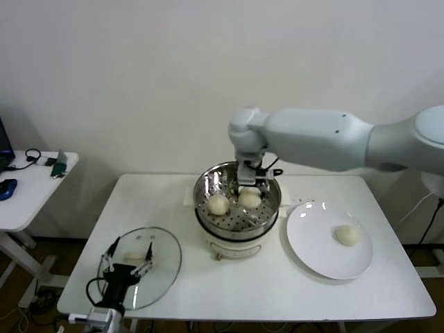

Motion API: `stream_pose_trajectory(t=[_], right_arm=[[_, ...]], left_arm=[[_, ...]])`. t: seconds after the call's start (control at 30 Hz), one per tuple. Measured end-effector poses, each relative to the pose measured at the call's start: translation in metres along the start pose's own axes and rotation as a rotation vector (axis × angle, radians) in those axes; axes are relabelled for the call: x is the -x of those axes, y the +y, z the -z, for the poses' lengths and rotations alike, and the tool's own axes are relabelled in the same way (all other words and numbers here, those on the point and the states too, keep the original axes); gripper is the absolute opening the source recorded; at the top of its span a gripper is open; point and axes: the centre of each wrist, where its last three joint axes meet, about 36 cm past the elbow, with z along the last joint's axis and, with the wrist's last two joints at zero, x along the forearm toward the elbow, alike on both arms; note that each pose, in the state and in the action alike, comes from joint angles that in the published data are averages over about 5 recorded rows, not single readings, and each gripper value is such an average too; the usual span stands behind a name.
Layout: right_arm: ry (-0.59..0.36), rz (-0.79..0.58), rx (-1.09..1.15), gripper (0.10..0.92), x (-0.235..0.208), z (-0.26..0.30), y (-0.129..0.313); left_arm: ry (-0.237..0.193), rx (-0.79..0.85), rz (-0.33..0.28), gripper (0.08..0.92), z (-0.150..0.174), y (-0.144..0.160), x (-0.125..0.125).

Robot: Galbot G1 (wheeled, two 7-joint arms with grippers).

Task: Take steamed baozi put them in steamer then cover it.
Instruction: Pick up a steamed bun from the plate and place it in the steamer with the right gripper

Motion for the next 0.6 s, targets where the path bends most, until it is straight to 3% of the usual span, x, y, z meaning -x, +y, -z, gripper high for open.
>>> stream_pose_trajectory(t=[0.43,0.6], right_arm=[[-0.021,0.039,-0.100,0.720,0.026,0.023,-0.021],[-0.015,0.041,-0.109,0.796,0.025,0.025,-0.022]], left_arm=[[0.008,-0.001,0.003,0.823,-0.003,0.001,0.000],[0.010,-0.003,0.002,0.823,-0.003,0.000,0.000]])
